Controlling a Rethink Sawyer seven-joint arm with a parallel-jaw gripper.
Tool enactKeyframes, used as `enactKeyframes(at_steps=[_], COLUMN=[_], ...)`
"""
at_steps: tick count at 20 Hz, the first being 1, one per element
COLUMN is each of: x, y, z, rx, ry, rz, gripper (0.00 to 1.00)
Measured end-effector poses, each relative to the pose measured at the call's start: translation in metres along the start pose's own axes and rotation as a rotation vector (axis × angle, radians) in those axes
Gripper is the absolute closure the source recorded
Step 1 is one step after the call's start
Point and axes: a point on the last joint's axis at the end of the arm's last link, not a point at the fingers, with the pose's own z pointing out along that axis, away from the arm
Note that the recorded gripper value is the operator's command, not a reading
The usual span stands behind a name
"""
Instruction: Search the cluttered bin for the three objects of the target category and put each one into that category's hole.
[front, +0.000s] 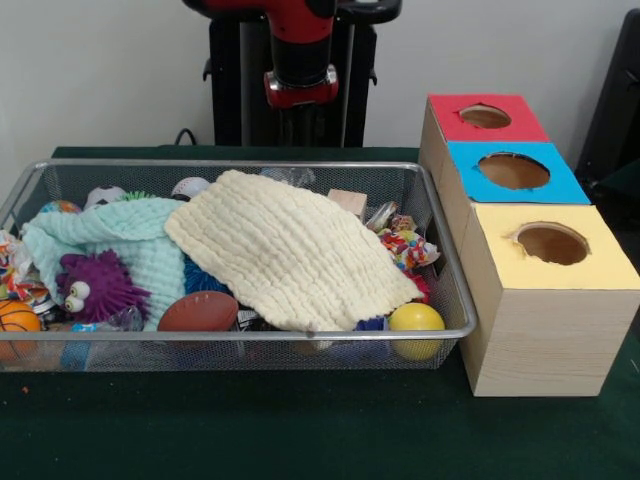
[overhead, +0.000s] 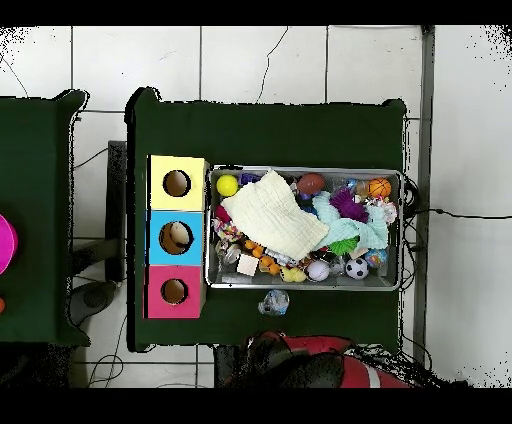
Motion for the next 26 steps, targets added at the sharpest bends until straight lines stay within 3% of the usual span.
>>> enactKeyframes(at_steps=[9, 20, 26], x=[0.007, 0.002, -0.008], y=[0.006, 0.010, 0.004], z=[-0.014, -0.043, -0.062], rx=[0.002, 0.040, 0.056], ry=[0.002, -0.060, -0.040], rz=[0.008, -0.006, 0.046], gripper=[0.00, 0.00, 0.00])
